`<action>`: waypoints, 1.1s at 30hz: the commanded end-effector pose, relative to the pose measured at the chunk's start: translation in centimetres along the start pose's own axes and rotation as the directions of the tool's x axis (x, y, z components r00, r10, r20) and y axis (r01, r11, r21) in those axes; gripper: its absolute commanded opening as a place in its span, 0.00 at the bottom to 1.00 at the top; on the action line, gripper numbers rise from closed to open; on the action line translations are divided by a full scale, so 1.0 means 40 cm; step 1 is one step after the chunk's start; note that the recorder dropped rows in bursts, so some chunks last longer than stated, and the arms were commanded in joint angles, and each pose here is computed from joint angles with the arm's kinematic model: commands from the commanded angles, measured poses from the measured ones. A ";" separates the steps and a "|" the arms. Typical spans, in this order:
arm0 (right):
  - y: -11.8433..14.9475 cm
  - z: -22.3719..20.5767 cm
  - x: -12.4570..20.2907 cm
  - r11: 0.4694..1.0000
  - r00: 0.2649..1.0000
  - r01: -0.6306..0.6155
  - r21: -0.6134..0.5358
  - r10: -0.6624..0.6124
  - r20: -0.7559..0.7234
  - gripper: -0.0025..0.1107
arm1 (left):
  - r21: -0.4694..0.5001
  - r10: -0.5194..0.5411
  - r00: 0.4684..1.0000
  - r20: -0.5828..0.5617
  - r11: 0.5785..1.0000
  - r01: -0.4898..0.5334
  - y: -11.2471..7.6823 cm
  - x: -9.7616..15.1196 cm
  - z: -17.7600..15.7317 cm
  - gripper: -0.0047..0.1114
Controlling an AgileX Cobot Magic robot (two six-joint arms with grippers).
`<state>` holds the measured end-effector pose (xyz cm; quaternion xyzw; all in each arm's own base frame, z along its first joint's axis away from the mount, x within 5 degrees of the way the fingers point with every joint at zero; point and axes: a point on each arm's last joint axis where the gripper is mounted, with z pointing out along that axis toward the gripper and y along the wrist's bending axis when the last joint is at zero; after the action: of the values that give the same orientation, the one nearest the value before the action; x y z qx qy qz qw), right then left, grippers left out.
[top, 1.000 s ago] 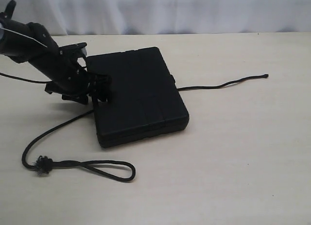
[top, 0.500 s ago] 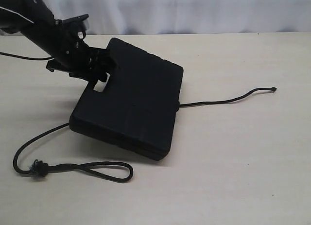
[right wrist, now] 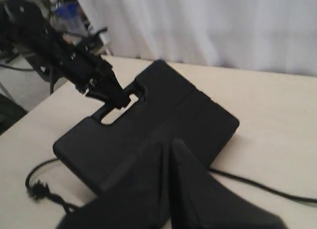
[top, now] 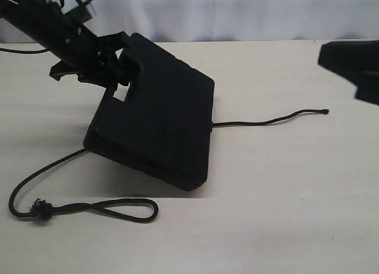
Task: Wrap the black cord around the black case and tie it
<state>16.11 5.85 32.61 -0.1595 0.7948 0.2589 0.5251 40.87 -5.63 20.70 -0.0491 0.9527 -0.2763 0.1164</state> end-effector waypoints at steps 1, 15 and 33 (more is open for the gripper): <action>0.009 0.101 0.041 0.995 0.980 0.098 -0.018 -0.100 -0.170 0.06 | 0.093 -0.062 0.997 0.046 0.994 0.058 -0.035 -0.012 -0.025 0.04; 0.054 0.234 0.105 0.733 0.736 0.631 0.255 -0.461 -0.496 0.06 | 0.172 -0.119 0.991 0.053 0.979 0.109 -0.052 -0.017 -0.027 0.04; 0.203 0.231 0.297 0.805 0.880 0.474 0.357 -0.450 -0.151 0.06 | 0.300 -0.215 0.975 0.058 0.935 0.188 -0.078 -0.027 -0.034 0.04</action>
<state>14.70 17.27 21.23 -0.2654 0.7848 -0.0592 0.5569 41.36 -7.12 22.07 -0.1176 0.9062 -0.3892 0.1164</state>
